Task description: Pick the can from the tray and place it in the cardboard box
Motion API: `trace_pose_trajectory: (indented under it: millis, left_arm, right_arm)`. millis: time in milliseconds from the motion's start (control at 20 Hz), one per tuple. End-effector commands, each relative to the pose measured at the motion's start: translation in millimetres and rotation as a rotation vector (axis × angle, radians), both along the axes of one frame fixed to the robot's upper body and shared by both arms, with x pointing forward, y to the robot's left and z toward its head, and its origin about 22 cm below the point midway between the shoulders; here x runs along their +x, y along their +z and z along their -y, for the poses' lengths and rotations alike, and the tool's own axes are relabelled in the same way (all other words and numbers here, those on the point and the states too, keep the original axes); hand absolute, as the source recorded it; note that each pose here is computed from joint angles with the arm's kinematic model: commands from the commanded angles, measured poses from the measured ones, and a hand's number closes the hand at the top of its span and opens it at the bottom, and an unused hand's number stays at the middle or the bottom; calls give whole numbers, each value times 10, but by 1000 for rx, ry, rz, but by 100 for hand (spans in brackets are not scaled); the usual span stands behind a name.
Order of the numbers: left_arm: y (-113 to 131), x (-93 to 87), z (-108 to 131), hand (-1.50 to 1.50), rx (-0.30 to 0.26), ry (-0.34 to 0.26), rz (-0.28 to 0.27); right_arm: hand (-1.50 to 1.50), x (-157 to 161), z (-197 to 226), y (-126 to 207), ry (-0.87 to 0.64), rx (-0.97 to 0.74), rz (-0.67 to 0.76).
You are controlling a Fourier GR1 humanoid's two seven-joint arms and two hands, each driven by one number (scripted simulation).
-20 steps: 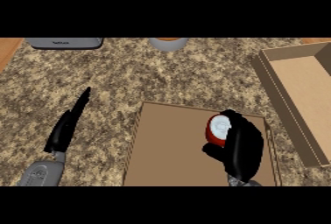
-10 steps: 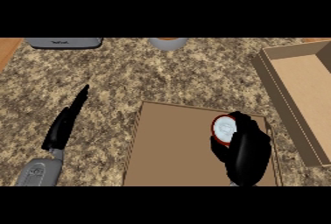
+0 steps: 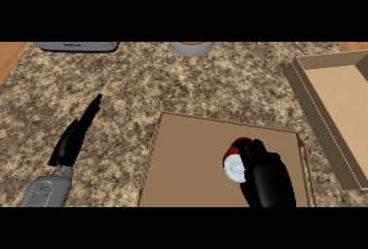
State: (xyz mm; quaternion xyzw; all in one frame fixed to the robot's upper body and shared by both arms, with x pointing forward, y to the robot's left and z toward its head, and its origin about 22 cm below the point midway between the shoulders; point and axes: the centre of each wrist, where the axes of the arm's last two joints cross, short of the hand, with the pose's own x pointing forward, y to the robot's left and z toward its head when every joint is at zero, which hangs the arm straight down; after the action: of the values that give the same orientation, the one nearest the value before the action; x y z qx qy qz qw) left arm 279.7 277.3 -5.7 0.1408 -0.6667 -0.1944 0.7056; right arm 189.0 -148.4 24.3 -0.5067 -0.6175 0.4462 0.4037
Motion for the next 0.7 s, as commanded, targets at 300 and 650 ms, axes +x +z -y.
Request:
trace_pose_trajectory:
  millis: [300,650]
  left_arm:
    - [-17,-136,-70,0,1,44,-11]
    - [-16,-101,52,0,-5,23,-4]
  right_arm:
    - [150,-201,847,1352,168,-61,-17]
    - [150,-117,1491,2084,-24,2,27]
